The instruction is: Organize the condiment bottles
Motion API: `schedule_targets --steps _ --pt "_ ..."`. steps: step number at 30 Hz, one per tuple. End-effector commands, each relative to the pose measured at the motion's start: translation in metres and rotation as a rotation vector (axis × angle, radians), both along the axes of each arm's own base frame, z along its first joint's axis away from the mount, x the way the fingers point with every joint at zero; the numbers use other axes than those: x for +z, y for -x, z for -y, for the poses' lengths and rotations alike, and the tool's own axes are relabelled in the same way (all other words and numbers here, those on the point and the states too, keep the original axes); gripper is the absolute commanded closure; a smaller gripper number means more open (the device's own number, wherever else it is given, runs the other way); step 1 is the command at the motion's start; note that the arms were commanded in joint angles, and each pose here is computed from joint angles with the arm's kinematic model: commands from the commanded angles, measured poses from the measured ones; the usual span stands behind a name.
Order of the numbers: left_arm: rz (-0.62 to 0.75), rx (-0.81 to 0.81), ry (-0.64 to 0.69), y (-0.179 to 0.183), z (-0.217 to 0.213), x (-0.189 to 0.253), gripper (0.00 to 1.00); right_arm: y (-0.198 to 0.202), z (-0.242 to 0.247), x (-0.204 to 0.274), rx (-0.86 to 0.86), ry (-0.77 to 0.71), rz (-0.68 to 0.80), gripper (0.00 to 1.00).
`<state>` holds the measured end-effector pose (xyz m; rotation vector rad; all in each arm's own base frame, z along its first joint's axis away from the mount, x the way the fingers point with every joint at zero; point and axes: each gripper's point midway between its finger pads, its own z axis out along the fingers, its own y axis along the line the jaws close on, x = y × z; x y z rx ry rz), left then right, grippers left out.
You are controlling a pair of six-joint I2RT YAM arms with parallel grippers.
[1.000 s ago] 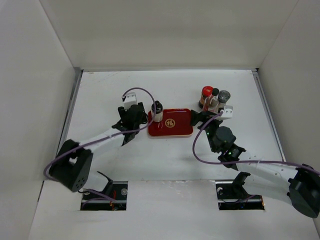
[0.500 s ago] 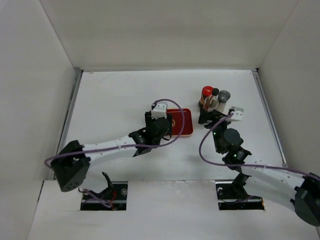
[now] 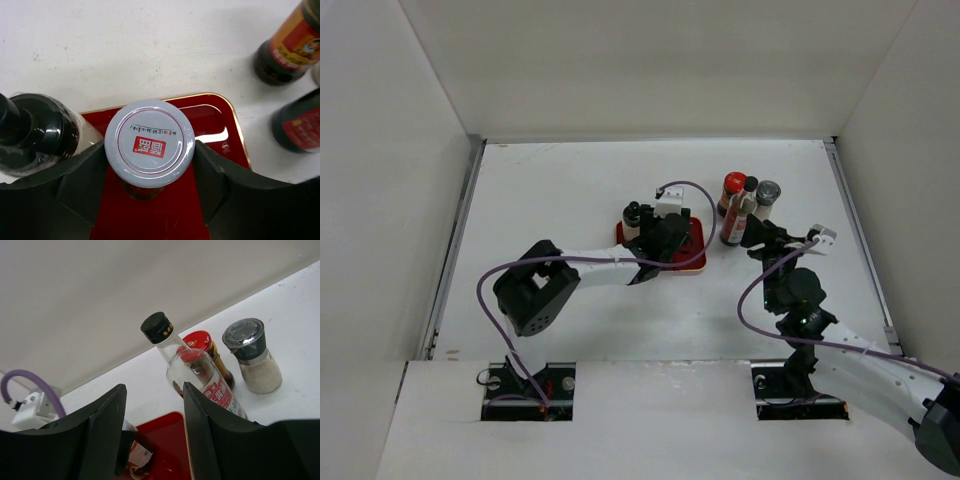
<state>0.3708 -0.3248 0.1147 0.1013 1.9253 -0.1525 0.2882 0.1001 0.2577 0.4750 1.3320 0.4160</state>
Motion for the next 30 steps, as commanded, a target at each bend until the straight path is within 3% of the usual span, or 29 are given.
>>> schedule_targets --steps 1,11,13,18,24,26,30 --pt "0.149 0.054 0.150 -0.031 0.008 0.056 0.70 0.001 0.004 0.010 -0.012 -0.047 0.034 0.44" --pt "0.172 0.094 0.162 -0.045 0.002 0.049 0.63 -0.004 -0.004 0.004 0.008 -0.023 0.013 0.35" --pt "0.166 0.094 0.153 -0.044 0.001 0.044 0.57 -0.003 -0.002 0.006 0.005 -0.029 0.020 0.32" --pt "0.162 0.095 0.152 -0.041 -0.002 0.042 0.31 -0.003 -0.001 0.006 0.002 -0.027 0.017 0.28" --pt "0.196 0.059 0.207 -0.034 0.007 0.067 0.17 -0.002 -0.002 0.010 0.009 -0.026 0.020 0.28" --pt "0.211 0.059 0.224 -0.033 0.008 0.078 0.15 0.001 -0.001 0.016 0.014 -0.029 0.025 0.35" --pt "0.236 0.057 0.258 -0.030 0.007 0.098 0.14 0.001 -0.002 0.025 0.020 -0.006 0.007 0.64"
